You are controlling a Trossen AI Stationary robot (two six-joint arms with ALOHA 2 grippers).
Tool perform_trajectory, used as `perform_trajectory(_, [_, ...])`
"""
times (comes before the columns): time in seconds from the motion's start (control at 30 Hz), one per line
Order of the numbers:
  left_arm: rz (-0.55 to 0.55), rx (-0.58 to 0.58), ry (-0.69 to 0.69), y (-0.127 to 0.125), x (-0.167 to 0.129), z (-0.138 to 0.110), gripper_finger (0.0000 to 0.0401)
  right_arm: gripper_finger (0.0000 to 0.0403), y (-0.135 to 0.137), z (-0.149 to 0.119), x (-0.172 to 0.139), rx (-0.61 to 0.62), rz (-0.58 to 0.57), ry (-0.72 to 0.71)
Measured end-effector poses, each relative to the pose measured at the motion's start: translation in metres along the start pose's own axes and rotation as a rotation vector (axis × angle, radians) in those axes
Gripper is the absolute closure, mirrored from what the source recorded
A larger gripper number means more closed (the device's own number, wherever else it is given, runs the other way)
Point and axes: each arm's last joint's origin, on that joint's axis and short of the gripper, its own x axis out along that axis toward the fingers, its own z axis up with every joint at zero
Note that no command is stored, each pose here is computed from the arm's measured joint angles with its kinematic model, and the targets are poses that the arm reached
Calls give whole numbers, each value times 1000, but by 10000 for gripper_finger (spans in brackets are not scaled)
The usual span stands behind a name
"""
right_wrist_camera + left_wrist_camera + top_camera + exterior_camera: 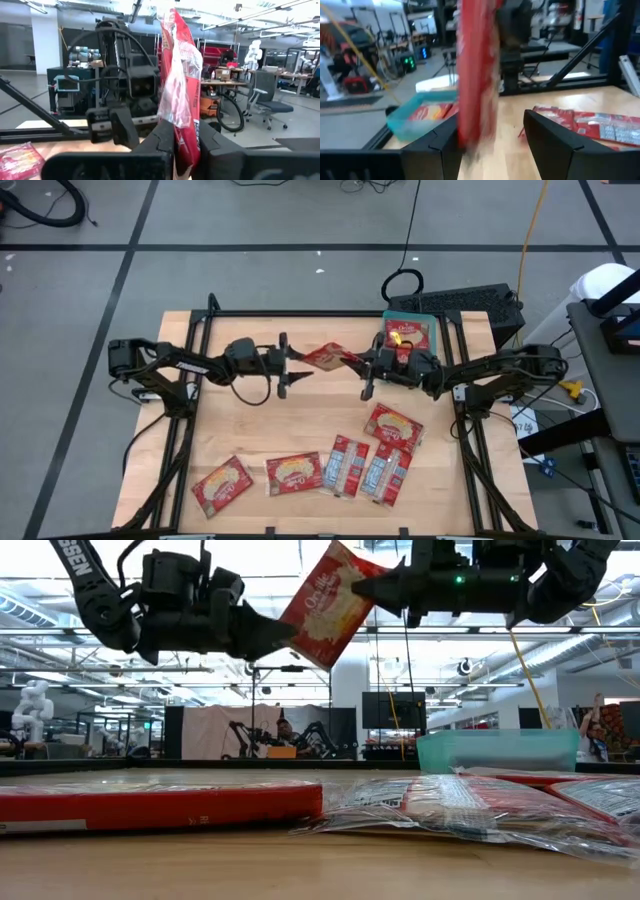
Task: Sort popcorn bags into baskets
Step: Put the red popcorn bag into the green bin
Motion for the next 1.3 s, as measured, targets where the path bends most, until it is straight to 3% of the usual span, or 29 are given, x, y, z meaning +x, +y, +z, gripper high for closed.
perform_trajectory(0.13, [-15, 22, -4, -4, 2, 2, 227, 390, 0, -3, 1, 2, 3, 10])
perform_trajectory(0.33, [13, 16, 43, 3, 1, -3, 363, 387, 0, -5, 1, 0, 5, 32])
perform_trajectory(0.4, [22, 3, 79, 7, -1, -7, 383, 381, 1, -9, 0, 1, 3, 86])
perform_trajectory(0.67, [39, -47, 320, 15, -10, -32, 366, 294, -4, -23, -18, 77, -118, 430])
perform_trajectory(0.9, [42, -98, 455, 19, -18, -45, 386, 225, -7, -3, -7, 66, -152, 595])
perform_trajectory(1.07, [37, -104, 461, 17, -18, -45, 374, 207, -15, 1, 10, 52, -114, 606])
perform_trajectory(1.3, [30, -113, 492, 16, -20, -48, 385, 207, -16, -28, 22, 52, -12, 679])
